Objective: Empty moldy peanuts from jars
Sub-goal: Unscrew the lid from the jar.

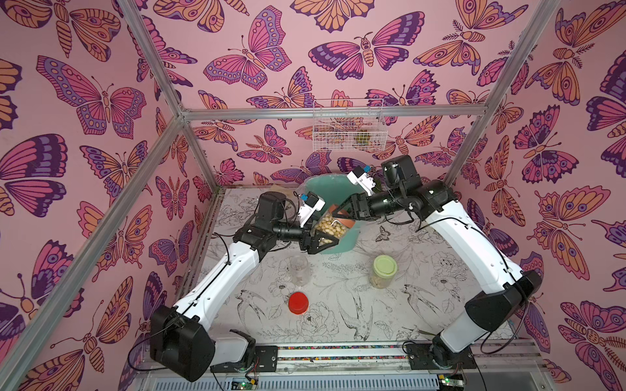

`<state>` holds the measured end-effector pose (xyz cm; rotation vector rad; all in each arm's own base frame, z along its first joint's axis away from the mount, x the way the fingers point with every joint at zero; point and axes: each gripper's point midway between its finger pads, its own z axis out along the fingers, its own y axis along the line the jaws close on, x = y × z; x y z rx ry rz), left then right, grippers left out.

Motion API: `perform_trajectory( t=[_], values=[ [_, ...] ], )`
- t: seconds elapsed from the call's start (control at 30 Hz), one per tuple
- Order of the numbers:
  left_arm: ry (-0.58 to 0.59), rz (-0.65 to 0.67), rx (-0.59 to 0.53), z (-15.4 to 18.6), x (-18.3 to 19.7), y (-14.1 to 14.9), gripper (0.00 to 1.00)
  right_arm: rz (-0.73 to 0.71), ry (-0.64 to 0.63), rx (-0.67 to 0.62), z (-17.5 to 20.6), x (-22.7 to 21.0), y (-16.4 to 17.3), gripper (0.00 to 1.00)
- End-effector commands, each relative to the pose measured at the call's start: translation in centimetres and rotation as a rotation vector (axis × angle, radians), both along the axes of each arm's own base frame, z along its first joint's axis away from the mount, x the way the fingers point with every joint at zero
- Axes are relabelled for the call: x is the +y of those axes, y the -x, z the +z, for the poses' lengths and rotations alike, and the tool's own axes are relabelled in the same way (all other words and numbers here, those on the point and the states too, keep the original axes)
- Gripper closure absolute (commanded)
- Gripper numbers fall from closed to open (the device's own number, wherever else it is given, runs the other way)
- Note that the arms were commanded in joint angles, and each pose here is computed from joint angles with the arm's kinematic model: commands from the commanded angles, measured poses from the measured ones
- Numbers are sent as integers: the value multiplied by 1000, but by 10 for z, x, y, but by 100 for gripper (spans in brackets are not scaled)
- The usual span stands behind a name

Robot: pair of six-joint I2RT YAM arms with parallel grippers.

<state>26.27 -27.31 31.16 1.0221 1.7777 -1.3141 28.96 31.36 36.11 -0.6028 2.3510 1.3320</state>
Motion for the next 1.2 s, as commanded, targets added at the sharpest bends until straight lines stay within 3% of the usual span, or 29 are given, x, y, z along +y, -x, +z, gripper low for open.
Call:
perform_trajectory(
  t=[0.0,0.1,0.27,0.47,0.63,0.87,1.17],
  values=[
    [41,-33,-68,17,0,4,100,62,-20,-104,15,1,5,25],
    [45,-42,-64,17,0,6,100,162,-69,-182,19,0,10,32],
    [59,-69,-49,19,0,11,100,344,-122,-368,13,-11,23,36],
    [63,-79,-38,18,0,14,100,476,-104,-552,11,-15,33,23],
    [63,-76,-45,20,1,14,100,448,-132,-517,23,-10,30,1],
    [65,-75,-52,22,1,14,100,369,-172,-401,26,-7,29,1],
    [63,-69,-60,23,1,13,100,161,-146,-257,33,-8,5,1]
  ],
)
